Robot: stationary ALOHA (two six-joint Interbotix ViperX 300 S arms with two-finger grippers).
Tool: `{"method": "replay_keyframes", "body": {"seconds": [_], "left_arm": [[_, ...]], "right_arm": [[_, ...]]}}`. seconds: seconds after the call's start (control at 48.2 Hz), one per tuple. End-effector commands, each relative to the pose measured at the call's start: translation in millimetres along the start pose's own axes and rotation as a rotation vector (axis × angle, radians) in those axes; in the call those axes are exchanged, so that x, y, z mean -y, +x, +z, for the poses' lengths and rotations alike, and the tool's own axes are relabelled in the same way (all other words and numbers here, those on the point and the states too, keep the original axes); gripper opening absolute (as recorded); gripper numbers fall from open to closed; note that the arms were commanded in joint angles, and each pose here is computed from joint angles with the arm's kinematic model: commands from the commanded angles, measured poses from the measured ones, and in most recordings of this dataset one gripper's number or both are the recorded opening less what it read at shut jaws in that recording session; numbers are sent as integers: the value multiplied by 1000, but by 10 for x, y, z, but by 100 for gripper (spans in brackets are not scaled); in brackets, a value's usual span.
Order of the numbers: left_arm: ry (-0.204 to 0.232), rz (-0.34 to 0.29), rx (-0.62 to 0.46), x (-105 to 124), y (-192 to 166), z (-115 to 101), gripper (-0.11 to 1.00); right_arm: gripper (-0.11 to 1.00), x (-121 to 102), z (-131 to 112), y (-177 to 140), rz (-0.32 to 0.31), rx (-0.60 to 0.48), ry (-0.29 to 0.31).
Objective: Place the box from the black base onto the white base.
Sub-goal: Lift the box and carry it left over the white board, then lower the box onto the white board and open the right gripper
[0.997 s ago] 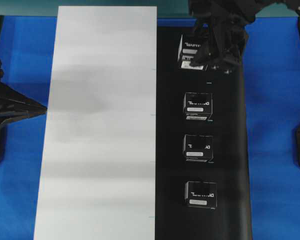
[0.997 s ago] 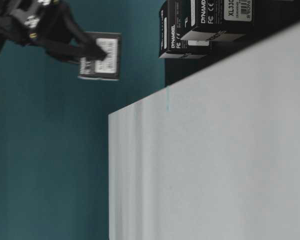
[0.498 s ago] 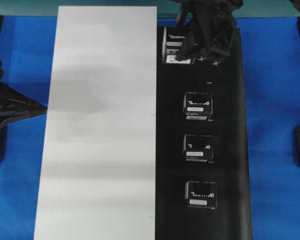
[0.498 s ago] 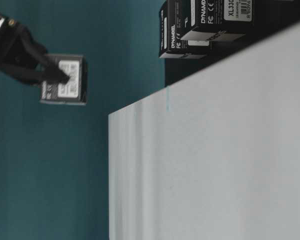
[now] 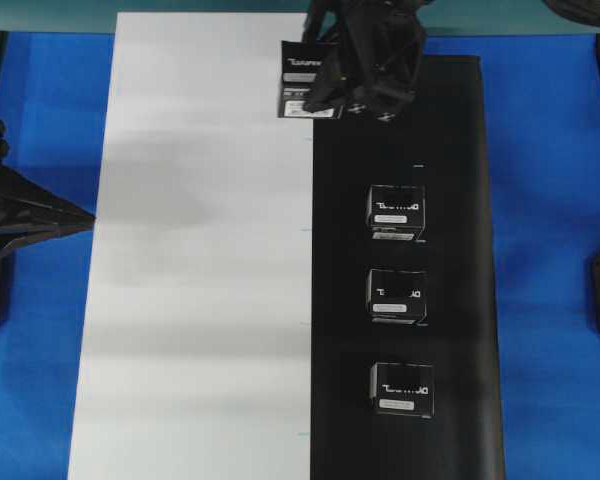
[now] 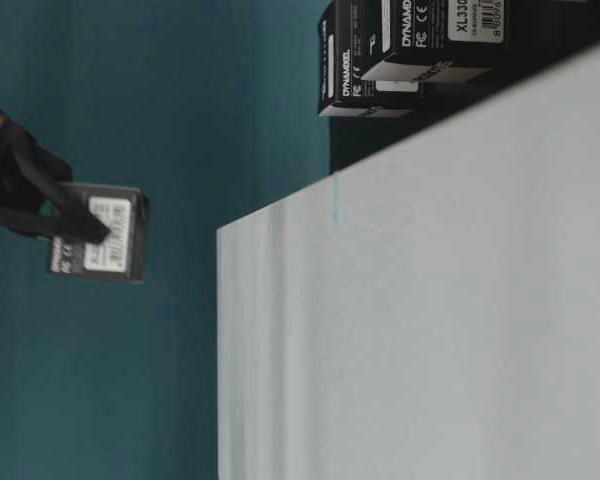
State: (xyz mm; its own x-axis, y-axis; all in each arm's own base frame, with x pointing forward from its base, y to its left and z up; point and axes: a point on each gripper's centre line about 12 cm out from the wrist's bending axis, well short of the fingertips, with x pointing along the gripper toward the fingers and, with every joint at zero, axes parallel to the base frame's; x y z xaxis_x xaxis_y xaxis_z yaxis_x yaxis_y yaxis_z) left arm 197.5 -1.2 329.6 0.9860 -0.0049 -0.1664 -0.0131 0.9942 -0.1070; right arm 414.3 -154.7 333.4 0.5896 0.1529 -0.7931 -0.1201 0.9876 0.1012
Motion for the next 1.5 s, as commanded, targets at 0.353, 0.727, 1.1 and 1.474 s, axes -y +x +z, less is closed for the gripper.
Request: {"method": "replay_keyframes", "body": {"seconds": [0.353, 0.727, 1.1, 1.474], "left_arm": [[3, 0, 2, -1, 8, -4, -2], [3, 1, 5, -4, 2, -3, -2], [0, -1, 12, 1, -13, 13, -2], [1, -1, 28, 1, -50, 37, -2]], "right_arm": [[56, 41, 60, 305, -6, 14, 45], [55, 88, -14, 489, -34, -44, 16], [55, 107, -56, 596, -27, -66, 20], [55, 128, -106, 632, -39, -89, 12]]}}
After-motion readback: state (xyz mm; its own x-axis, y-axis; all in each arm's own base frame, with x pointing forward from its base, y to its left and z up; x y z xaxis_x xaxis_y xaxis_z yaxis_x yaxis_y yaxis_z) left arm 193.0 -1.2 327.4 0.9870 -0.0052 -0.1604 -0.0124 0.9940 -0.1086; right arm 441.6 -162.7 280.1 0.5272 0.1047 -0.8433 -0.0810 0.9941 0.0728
